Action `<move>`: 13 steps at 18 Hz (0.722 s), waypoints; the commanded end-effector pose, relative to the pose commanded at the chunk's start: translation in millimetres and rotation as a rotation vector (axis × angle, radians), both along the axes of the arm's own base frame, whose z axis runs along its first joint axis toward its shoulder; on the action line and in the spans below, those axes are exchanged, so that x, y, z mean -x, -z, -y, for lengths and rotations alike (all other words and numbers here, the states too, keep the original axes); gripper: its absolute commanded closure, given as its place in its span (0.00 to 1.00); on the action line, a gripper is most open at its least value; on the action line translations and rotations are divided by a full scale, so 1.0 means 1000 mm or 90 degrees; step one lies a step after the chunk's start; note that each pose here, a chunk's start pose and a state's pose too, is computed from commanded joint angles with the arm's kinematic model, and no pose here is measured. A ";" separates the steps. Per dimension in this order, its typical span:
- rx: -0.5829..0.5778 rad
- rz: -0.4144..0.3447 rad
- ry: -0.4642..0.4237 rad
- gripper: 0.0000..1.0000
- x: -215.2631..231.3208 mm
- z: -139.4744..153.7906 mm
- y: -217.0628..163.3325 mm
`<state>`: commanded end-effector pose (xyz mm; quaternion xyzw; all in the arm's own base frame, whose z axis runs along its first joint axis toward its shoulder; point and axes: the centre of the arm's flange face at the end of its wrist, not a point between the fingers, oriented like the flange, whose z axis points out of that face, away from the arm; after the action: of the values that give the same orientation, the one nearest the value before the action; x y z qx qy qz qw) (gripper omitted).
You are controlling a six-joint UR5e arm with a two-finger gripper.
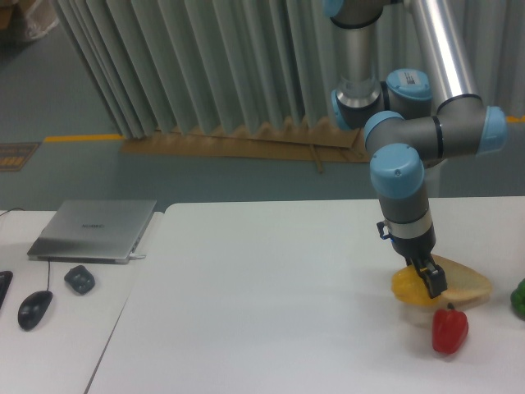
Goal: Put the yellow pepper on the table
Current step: 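Lower the yellow pepper onto the table and open the gripper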
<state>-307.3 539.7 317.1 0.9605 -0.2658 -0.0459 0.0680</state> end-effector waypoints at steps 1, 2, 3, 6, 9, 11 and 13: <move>-0.001 -0.001 0.001 0.55 0.000 0.000 -0.001; -0.001 -0.001 0.001 0.55 -0.001 0.000 -0.002; -0.001 -0.001 0.001 0.55 -0.002 0.000 -0.002; 0.000 -0.003 0.008 0.55 -0.010 -0.005 -0.002; -0.003 -0.003 0.006 0.55 -0.017 -0.009 -0.002; 0.006 -0.010 0.007 0.46 -0.017 -0.008 -0.001; 0.013 -0.016 0.009 0.34 -0.017 -0.007 0.001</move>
<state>-290.5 546.7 316.5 0.9572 -0.2722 -0.0557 0.0806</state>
